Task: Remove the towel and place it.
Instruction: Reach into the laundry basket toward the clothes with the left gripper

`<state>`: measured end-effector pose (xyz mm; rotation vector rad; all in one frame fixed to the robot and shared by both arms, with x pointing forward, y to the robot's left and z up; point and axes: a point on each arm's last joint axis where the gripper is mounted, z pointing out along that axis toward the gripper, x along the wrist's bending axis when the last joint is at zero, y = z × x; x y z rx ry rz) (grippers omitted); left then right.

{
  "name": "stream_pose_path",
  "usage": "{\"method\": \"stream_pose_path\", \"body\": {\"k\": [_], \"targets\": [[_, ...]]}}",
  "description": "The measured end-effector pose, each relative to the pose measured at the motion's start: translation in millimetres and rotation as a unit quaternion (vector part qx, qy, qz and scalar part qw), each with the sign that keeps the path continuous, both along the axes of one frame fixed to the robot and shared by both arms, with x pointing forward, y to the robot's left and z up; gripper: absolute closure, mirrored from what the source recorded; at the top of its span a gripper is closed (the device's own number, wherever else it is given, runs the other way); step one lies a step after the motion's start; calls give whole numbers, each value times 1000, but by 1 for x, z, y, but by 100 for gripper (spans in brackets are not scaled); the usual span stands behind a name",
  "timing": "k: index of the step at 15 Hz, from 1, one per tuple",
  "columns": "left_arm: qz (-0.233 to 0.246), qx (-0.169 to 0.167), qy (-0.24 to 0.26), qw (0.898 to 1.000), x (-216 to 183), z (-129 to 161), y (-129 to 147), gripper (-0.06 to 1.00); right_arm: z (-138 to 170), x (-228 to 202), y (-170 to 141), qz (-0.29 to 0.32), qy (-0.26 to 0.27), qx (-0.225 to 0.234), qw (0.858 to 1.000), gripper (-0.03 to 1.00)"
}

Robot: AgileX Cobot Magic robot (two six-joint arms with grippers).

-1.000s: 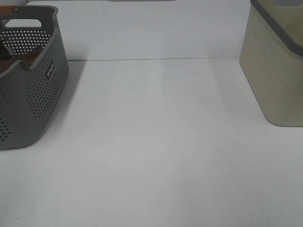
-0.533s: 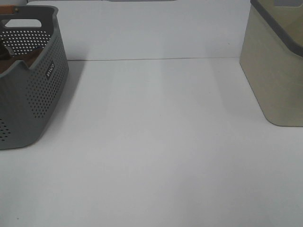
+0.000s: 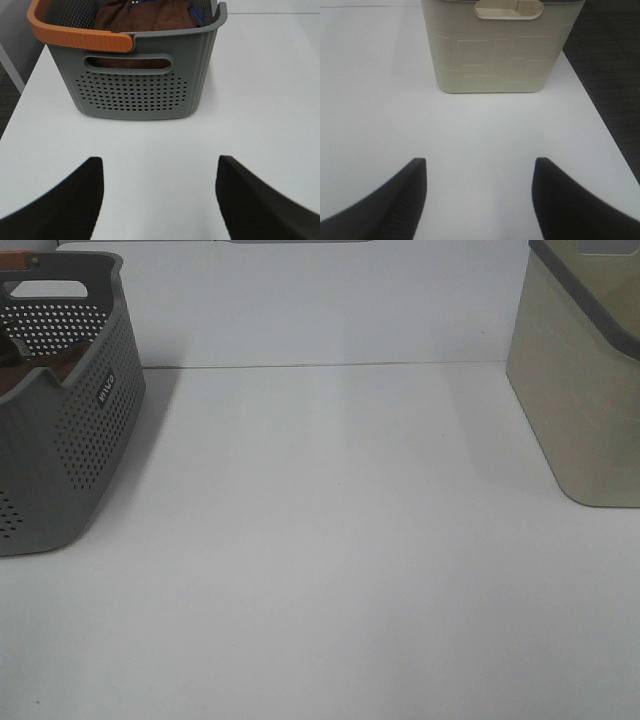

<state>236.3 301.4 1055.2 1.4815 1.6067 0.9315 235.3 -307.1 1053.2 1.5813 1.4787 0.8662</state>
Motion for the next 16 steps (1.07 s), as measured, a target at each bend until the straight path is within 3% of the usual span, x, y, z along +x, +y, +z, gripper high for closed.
{"method": "stream_pose_path", "body": {"k": [16], "targets": [[0,0,0,1000,0,1,0,32,0,0,0,0,0,0,1000,38]]}}
